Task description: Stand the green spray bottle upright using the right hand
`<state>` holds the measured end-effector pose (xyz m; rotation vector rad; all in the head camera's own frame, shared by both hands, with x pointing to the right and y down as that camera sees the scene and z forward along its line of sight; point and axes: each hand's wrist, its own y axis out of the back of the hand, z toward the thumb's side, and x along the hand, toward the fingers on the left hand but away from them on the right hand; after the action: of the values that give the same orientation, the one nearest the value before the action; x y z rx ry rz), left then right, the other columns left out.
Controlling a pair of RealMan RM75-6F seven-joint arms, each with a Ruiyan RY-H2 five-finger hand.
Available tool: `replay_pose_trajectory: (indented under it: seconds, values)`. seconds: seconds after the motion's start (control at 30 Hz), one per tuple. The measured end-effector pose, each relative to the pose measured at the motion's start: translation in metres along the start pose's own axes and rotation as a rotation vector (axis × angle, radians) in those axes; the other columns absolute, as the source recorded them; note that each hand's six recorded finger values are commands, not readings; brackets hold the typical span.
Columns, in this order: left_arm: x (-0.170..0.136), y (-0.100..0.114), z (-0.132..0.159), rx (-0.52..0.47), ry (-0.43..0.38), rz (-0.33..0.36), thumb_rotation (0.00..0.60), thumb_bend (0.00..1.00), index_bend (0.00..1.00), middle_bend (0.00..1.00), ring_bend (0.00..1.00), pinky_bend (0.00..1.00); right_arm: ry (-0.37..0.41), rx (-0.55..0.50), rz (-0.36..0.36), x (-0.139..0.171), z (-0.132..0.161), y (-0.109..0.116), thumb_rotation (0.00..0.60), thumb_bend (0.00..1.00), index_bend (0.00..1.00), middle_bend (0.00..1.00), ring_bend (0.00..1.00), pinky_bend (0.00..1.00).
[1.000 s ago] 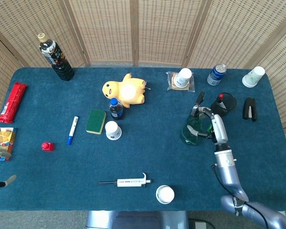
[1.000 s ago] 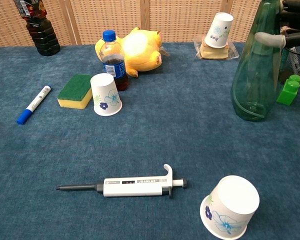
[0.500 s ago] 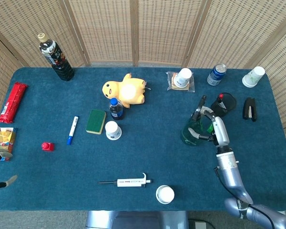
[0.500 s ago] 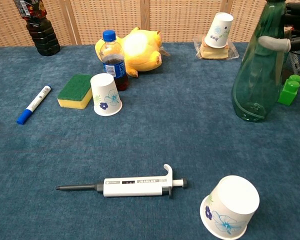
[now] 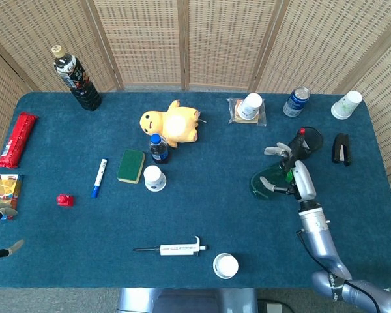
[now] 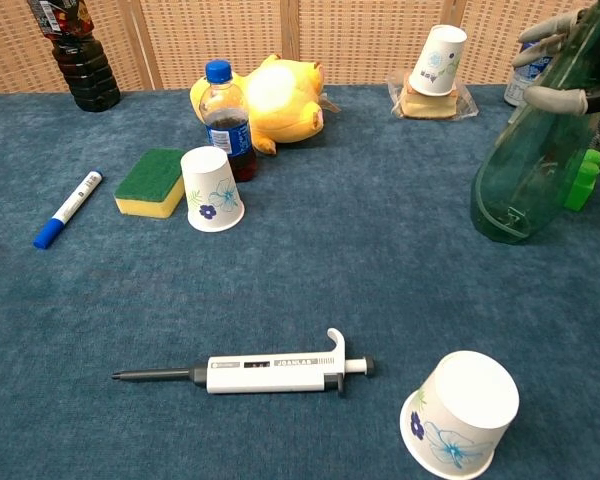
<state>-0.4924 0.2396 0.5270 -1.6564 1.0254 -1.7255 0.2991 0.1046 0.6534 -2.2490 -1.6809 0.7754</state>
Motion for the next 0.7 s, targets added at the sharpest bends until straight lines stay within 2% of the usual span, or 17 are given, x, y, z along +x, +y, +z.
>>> replay_pose_trajectory:
  seconds: [0.5,0.7]
  values:
    - [0.0008,-0.0010,0.0011,-0.001,-0.006,-0.002,0.524,0.24,0.31,0.26,0.21,0.32,0.021,0.012,0.023,0.0011,0.0085,0.0011,0.595,0.29,0.17,0.28,0.06,0.14]
    - [0.0008,-0.0009,0.0005,-0.001,-0.006,-0.001,0.522,0.24,0.31,0.26,0.21,0.34,0.024,0.019,0.048,0.0024,0.0105,0.0000,0.501,0.29,0.13,0.26,0.04,0.10]
